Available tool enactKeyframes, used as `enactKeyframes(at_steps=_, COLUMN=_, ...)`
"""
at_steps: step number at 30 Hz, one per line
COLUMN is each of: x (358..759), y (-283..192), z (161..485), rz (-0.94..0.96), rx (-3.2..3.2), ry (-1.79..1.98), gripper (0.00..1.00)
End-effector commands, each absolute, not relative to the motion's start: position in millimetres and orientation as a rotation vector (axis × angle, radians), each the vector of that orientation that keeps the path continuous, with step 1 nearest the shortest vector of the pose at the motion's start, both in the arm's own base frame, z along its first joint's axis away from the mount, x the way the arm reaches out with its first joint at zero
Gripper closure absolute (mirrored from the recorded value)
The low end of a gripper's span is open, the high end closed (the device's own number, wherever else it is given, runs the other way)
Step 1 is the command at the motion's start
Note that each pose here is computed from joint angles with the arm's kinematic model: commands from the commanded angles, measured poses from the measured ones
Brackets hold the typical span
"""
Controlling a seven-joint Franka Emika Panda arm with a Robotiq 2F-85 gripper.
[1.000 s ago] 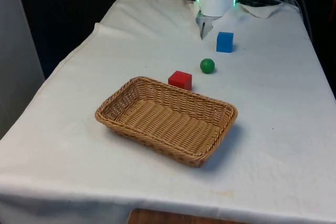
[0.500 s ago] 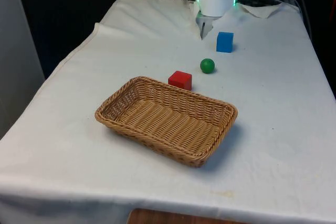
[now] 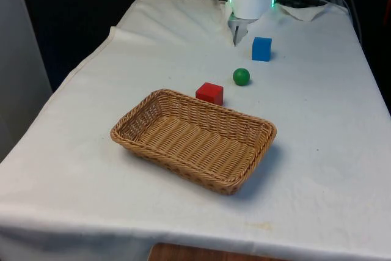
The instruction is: Place all non-red objects into the basket.
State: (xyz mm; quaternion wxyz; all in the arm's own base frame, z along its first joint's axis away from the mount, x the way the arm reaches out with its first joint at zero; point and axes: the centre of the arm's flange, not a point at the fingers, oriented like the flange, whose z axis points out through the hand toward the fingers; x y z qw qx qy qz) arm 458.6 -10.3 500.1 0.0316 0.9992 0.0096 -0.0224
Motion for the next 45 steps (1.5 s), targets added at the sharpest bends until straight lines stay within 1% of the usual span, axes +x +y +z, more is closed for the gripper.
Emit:
enactKeyframes(at_steps=1, x=452.1, y=-10.3, z=501.7, rz=-0.072, rx=3.062, ry=0.024, gripper=0.00)
enactKeyframes(at_steps=8, x=435.2, y=-11.8, z=504.8, rz=-0.097, rx=3.045, ry=0.019, gripper=0.00)
enactKeyframes(at_steps=9, x=438.6, y=-11.7, z=504.4, rz=-0.097, rx=3.056, ry=0.029, gripper=0.00)
enactKeyframes(at_steps=11, x=428.9, y=-11.6, z=505.5, rz=-0.103, rx=3.039, ry=0.017, gripper=0.00)
enactKeyframes(at_steps=18, x=417.0, y=-9.3, z=499.4, rz=-0.125, rx=3.043, ry=0.008, gripper=0.00)
enactKeyframes(at_steps=20, x=408.2, y=-6.6, z=491.8, rz=-0.123, rx=3.038, ry=-0.014, gripper=0.00)
enactKeyframes(at_steps=27, x=395.9, y=3.1, z=471.2, rz=-0.118, rx=3.043, ry=-0.056, gripper=0.00)
enactKeyframes(at_steps=28, x=397.2, y=1.7, z=470.9, rz=-0.135, rx=3.041, ry=-0.048, gripper=0.00)
enactKeyframes(at_steps=45, x=374.6, y=16.7, z=429.1, rz=-0.083, rx=3.069, ry=-0.141, gripper=0.00)
